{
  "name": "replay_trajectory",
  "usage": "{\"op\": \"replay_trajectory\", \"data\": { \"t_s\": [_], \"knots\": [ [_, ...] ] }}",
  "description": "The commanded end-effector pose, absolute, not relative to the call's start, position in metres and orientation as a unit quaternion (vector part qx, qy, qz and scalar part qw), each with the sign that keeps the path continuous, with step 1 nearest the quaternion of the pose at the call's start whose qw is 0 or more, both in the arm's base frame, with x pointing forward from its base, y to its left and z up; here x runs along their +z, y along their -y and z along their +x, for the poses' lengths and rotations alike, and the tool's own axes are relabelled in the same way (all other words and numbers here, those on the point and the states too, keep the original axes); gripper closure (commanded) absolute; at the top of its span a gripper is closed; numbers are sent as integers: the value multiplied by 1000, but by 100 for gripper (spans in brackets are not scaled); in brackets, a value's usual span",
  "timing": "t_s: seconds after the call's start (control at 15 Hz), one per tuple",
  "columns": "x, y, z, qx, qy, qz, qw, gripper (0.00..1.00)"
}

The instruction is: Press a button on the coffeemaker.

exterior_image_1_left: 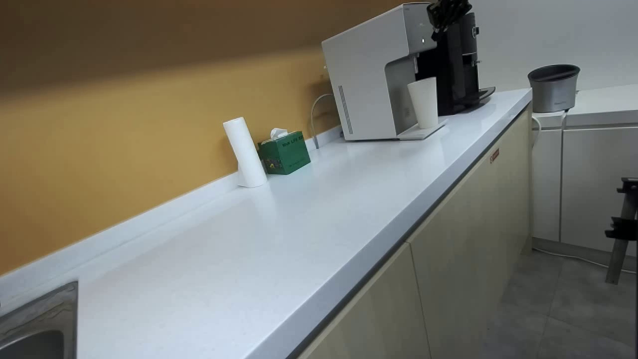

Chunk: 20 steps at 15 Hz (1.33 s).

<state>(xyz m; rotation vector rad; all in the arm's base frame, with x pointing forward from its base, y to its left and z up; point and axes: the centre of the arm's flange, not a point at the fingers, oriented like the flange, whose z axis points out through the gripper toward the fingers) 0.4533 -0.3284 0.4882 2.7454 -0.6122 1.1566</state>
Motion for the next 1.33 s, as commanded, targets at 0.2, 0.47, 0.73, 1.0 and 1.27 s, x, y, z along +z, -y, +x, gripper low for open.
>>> {"op": "replay_trajectory", "data": {
  "t_s": [0.2, 0.47, 0.73, 1.0, 1.27],
  "knots": [
    [490, 348, 465, 401, 183, 896, 57, 100],
    [491, 354, 471, 410, 184, 892, 57, 100],
    [488, 358, 478, 412, 184, 891, 58, 100],
    [484, 360, 484, 411, 185, 891, 58, 100],
    [482, 363, 488, 411, 186, 891, 57, 100]
  ]
}}
